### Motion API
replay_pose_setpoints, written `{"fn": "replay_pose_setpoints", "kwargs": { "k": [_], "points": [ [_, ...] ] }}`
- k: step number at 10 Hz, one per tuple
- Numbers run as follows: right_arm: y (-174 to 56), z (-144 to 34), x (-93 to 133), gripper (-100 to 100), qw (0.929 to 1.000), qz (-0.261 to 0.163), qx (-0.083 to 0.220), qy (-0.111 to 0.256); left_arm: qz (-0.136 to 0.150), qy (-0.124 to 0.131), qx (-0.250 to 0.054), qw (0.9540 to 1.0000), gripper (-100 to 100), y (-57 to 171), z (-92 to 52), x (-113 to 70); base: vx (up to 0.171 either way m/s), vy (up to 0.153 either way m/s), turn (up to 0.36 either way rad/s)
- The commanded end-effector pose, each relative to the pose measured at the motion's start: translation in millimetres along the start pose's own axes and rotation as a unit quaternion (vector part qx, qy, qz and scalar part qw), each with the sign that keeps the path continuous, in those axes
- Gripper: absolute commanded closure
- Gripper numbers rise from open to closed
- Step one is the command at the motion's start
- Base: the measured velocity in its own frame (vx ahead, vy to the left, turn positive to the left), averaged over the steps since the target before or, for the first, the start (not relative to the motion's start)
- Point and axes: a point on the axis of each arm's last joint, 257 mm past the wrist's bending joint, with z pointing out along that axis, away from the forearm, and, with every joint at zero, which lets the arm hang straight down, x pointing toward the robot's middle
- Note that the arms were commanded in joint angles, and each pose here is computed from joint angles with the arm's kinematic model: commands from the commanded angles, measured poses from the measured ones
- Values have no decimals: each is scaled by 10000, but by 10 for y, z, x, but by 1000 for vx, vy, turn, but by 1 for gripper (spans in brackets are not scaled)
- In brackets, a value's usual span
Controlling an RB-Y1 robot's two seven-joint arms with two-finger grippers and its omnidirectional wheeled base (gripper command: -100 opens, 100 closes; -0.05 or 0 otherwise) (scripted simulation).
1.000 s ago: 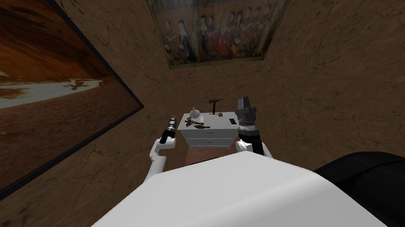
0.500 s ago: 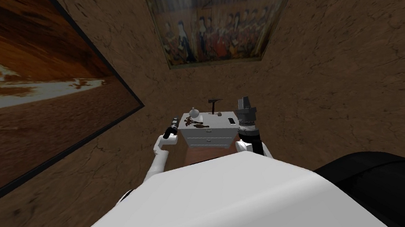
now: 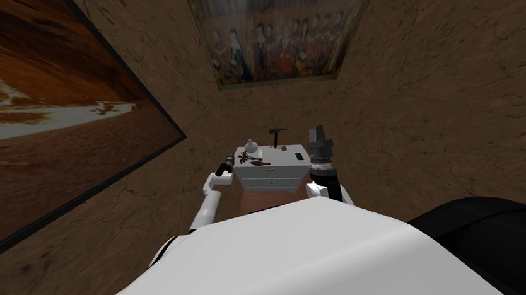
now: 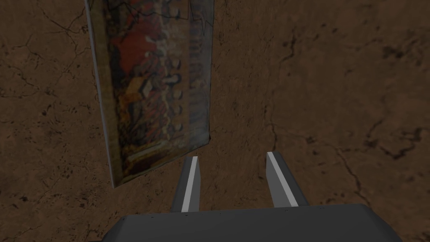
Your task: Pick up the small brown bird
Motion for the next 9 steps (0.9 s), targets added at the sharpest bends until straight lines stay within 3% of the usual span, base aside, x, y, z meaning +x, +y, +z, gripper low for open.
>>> {"fn": "replay_pose_setpoints", "kwargs": {
  "k": [1, 6, 9],
  "points": [
    [0, 0, 0, 0, 10000, 0, 0, 0, -21, 38, -208, 9998, -100, 162, 49, 28, -23, -32, -9],
    [0, 0, 0, 0, 10000, 0, 0, 0, -91, 173, -717, 9972, -100, 424, 183, 176, -16, -26, -13],
    [0, 0, 0, 0, 10000, 0, 0, 0, -150, 281, -1160, 9927, -100, 636, 266, 306, -14, -56, -29]
  ]
}}
